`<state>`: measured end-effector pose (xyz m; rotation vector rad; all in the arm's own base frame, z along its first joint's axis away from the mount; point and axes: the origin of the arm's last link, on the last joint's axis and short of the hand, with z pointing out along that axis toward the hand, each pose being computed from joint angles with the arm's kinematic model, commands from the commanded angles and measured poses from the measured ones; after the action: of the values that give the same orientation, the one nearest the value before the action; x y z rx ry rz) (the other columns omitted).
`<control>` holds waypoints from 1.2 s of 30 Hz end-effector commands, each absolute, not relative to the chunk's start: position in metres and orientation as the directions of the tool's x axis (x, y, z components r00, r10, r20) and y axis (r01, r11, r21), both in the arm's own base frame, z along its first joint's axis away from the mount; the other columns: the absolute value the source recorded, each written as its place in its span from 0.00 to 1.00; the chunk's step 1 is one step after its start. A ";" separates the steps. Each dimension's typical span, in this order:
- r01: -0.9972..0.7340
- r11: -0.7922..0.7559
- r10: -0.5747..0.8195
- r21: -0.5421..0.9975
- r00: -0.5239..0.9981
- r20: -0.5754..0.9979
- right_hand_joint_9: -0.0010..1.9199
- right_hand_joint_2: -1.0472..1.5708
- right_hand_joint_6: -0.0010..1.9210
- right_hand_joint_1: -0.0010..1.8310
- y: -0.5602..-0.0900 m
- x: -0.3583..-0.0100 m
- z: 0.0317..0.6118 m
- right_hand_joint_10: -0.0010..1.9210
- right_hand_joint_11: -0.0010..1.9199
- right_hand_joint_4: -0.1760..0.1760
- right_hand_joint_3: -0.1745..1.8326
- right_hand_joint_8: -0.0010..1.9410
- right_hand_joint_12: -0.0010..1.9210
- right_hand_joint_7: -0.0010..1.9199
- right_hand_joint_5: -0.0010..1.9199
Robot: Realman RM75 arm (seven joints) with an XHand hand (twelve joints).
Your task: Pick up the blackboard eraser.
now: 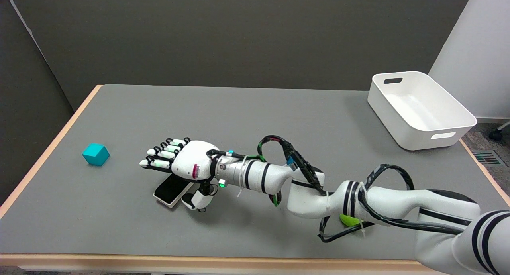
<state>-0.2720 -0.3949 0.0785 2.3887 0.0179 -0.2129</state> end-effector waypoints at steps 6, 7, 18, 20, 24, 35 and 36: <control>0.037 -0.721 -0.097 0.692 0.983 -0.153 0.03 0.64 0.12 0.44 -0.406 -0.285 0.069 0.28 0.01 0.70 0.60 0.07 0.48 0.00 0.00; 0.037 -0.719 -0.100 0.694 0.983 -0.156 0.03 0.64 0.12 0.43 -0.406 -0.287 0.070 0.28 0.01 0.70 0.60 0.08 0.48 0.00 0.00; 0.047 -0.697 -0.119 0.715 0.976 -0.180 0.07 0.65 0.17 0.46 -0.414 -0.295 0.081 0.27 0.00 0.74 0.58 0.11 0.53 0.03 0.04; 0.047 -0.695 -0.121 0.718 0.976 -0.181 0.08 0.65 0.18 0.46 -0.415 -0.296 0.082 0.28 0.00 0.76 0.58 0.12 0.54 0.05 0.05; 0.055 -0.693 -0.117 0.718 0.975 -0.188 0.11 0.67 0.24 0.46 -0.415 -0.296 0.084 0.32 0.02 0.79 0.59 0.16 0.53 0.11 0.09; 0.064 -0.678 -0.112 0.732 0.975 -0.190 0.22 0.72 0.51 0.50 -0.417 -0.293 0.091 0.45 0.10 0.88 0.54 0.36 0.61 0.28 0.19; 0.068 -0.677 -0.108 0.733 0.976 -0.190 0.23 0.73 0.54 0.51 -0.418 -0.292 0.091 0.47 0.11 0.89 0.51 0.38 0.63 0.29 0.20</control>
<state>-0.2926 -0.4128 0.0821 2.3286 -0.0401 -0.2662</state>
